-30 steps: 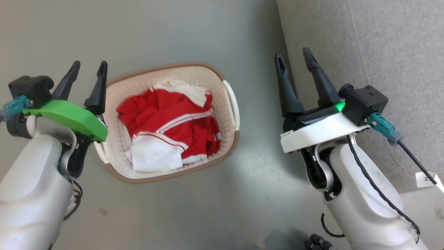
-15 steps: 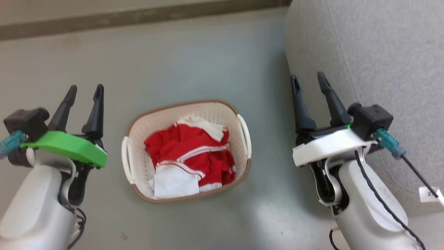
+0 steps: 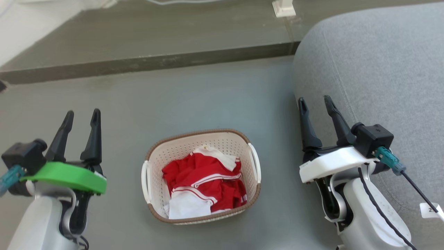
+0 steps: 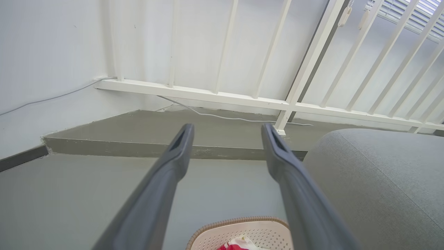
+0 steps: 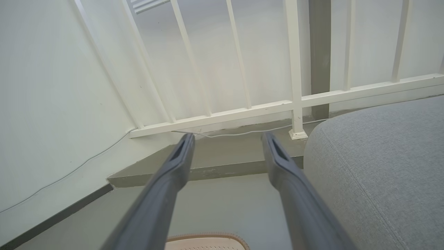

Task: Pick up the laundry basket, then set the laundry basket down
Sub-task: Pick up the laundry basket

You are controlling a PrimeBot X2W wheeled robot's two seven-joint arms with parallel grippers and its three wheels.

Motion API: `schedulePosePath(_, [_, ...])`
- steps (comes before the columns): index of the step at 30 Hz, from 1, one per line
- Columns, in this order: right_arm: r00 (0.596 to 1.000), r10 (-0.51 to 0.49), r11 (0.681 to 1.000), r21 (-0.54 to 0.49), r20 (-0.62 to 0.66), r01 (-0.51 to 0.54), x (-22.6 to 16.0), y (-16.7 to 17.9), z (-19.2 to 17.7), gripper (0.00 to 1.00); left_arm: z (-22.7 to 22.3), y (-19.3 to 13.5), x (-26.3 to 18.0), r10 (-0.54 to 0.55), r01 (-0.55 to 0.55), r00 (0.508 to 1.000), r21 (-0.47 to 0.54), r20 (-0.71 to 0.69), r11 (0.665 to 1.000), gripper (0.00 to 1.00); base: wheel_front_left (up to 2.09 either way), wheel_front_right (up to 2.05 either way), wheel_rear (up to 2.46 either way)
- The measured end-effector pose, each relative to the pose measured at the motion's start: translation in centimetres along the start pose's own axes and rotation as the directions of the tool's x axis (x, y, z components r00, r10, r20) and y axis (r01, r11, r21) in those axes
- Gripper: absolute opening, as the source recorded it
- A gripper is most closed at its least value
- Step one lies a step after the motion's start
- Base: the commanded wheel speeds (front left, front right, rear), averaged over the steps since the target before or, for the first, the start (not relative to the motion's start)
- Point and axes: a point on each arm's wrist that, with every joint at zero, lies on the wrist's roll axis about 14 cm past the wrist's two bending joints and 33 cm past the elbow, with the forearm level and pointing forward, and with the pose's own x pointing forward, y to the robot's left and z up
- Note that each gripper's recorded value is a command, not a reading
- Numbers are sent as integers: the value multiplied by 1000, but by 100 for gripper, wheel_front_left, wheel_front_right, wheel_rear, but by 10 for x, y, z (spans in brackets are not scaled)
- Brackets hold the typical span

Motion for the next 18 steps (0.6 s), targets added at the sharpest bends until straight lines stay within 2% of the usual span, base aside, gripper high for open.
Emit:
schedulePosePath(12, [999, -18, 999, -27, 27, 18, -10, -7, 9, 100, 29, 4, -31, 41, -47, 994, 57, 96, 997, 100, 0, 0, 0])
schedulePosePath(18, [999, -16, 999, -38, 42, 18, -10, -7, 13, 100, 31, 2, -38, 51, -57, 992, 49, 116, 997, 100, 0, 0, 0])
